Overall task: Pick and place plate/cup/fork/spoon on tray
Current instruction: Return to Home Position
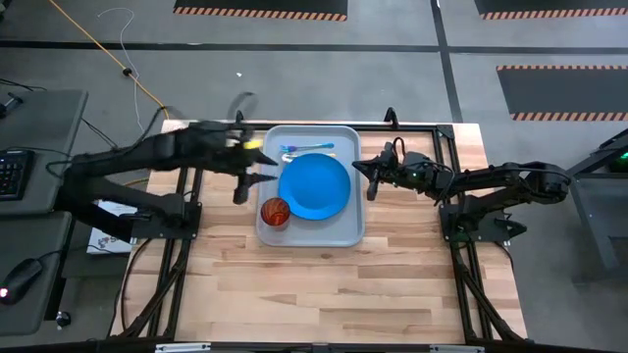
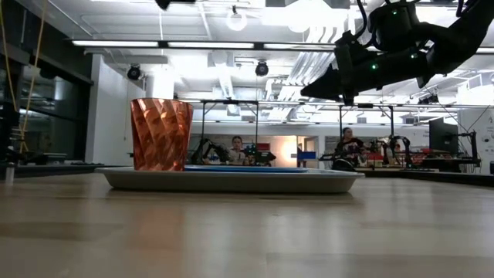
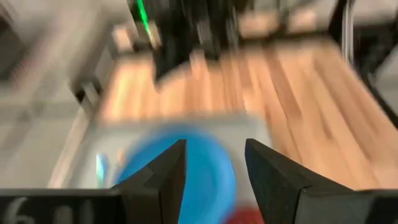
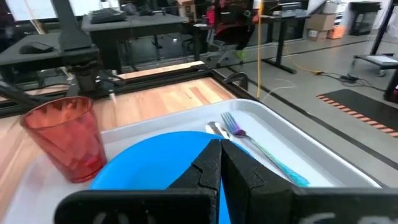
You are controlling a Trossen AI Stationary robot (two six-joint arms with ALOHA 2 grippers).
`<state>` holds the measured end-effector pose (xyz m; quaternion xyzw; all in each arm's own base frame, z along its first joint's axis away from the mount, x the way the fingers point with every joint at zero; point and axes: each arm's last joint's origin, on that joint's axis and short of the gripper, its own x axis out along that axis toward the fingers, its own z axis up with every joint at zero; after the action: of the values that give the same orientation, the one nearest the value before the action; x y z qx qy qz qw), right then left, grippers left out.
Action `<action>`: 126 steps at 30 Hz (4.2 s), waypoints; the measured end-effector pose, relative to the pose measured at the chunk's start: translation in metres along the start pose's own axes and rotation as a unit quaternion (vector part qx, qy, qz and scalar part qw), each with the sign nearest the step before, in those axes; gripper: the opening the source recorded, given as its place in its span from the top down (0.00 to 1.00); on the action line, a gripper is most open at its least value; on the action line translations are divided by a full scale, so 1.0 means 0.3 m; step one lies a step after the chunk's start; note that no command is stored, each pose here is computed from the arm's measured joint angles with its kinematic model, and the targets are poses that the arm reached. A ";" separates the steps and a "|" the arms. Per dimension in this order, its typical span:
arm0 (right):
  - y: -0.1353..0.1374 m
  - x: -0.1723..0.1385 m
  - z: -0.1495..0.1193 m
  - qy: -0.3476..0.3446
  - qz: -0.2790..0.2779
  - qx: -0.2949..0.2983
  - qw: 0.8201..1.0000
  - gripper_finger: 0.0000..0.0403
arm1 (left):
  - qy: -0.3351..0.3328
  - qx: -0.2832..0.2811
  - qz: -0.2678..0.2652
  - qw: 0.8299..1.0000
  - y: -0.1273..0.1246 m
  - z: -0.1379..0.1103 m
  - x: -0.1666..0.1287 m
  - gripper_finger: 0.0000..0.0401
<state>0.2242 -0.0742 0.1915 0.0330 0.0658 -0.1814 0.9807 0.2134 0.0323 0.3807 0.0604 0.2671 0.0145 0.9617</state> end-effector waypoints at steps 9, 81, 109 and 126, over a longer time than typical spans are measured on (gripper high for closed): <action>-0.001 0.000 0.000 0.001 -0.006 0.002 1.000 1.00 | -0.265 0.017 0.118 0.957 0.001 -0.229 -0.036 0.66; 0.001 -0.009 -0.008 0.025 0.007 0.054 0.998 1.00 | -0.298 -0.061 -0.008 0.953 -0.200 -0.774 0.018 1.00; 0.008 -0.416 0.044 -0.188 0.136 0.102 0.967 1.00 | -0.270 -0.073 -0.013 0.960 -0.203 -0.790 0.028 1.00; 0.079 -0.502 -0.024 -0.171 0.180 0.071 0.966 1.00 | -0.270 -0.073 -0.013 0.960 -0.203 -0.789 0.028 1.00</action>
<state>0.0925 0.0016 0.2066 0.0823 -0.1231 -0.0094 0.9889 0.0982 -0.0018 0.1676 -0.0118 -0.0034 0.0042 0.9999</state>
